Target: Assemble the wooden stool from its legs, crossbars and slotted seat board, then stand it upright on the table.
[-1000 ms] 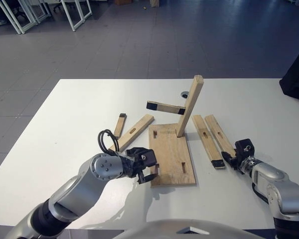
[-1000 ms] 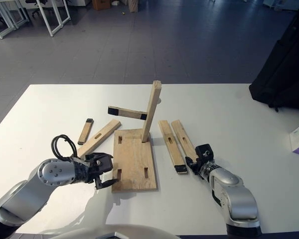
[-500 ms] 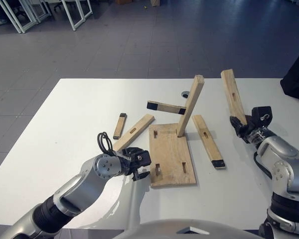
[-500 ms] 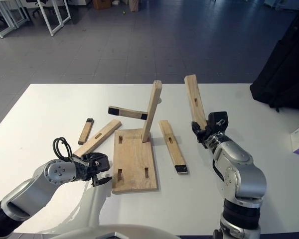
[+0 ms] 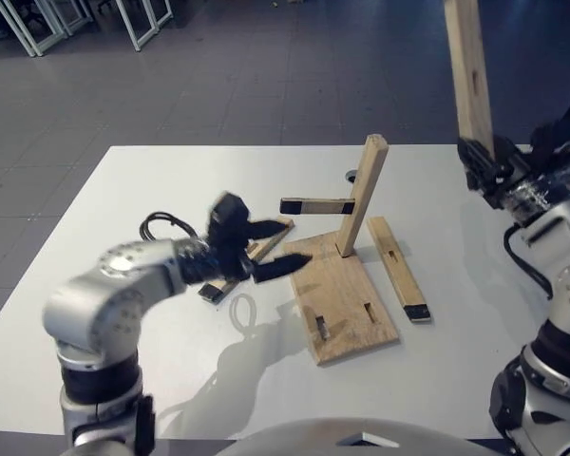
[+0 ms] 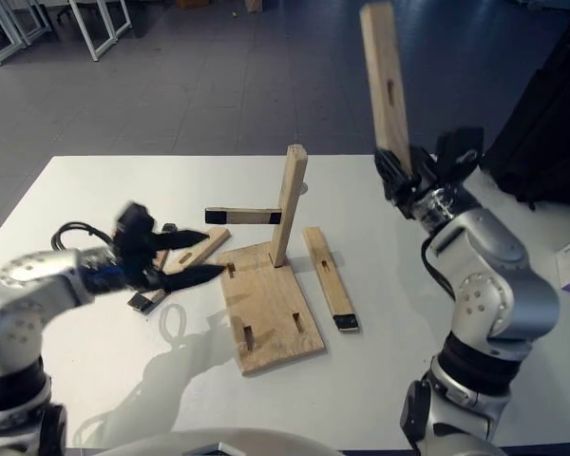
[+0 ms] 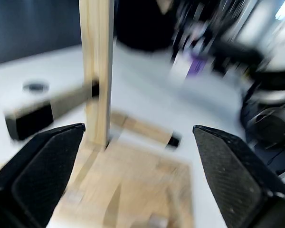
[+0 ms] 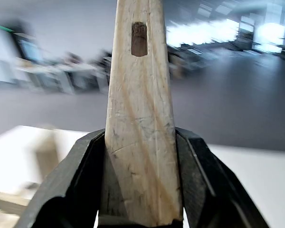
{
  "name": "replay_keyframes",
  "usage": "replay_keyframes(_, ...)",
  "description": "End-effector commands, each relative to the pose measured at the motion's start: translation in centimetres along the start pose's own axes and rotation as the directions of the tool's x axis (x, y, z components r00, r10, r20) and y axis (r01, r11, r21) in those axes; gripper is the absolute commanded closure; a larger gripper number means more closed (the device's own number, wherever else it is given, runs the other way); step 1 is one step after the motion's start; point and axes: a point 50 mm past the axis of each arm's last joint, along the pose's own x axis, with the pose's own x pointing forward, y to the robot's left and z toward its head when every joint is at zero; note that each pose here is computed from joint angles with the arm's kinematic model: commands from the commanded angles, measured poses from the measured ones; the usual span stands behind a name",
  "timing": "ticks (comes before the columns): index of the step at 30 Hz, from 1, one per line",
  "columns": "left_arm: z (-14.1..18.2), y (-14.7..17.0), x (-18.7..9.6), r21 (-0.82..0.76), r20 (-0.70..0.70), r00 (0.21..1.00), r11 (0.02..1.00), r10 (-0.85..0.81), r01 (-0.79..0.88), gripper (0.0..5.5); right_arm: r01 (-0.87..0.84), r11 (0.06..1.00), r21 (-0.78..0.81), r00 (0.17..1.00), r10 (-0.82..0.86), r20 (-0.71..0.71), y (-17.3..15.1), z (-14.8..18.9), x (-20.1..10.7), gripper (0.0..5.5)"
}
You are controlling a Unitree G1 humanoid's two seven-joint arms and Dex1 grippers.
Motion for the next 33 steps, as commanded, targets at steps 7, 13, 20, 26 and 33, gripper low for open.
replay_keyframes(7,3.0,1.0,0.3,-0.168,0.314,0.892,0.906,-0.326,0.390,1.30,-0.641,0.682,0.352,0.728,0.685,-0.001,7.2,-1.7,2.4,3.47)
replay_keyframes(13,2.7,0.7,0.2,-0.168,0.307,0.899,0.913,-0.311,0.373,1.30,-0.678,0.618,0.398,0.667,0.744,-0.018,8.3,-2.6,2.5,3.47)
replay_keyframes(20,2.5,1.4,0.7,-0.173,0.276,0.919,0.927,-0.280,0.334,1.30,-0.713,0.560,0.422,0.609,0.793,-0.023,9.6,-2.8,1.6,3.47)
replay_keyframes(26,3.0,1.1,0.2,-0.190,0.329,0.882,0.892,-0.337,0.411,1.63,-0.714,0.544,0.440,0.578,0.813,-0.066,10.1,-3.6,1.0,3.47)
replay_keyframes(33,3.4,0.8,-0.2,-0.210,0.347,0.860,0.863,-0.374,0.460,2.75,-0.706,0.554,0.441,0.584,0.808,-0.081,10.1,-4.0,0.9,3.47)
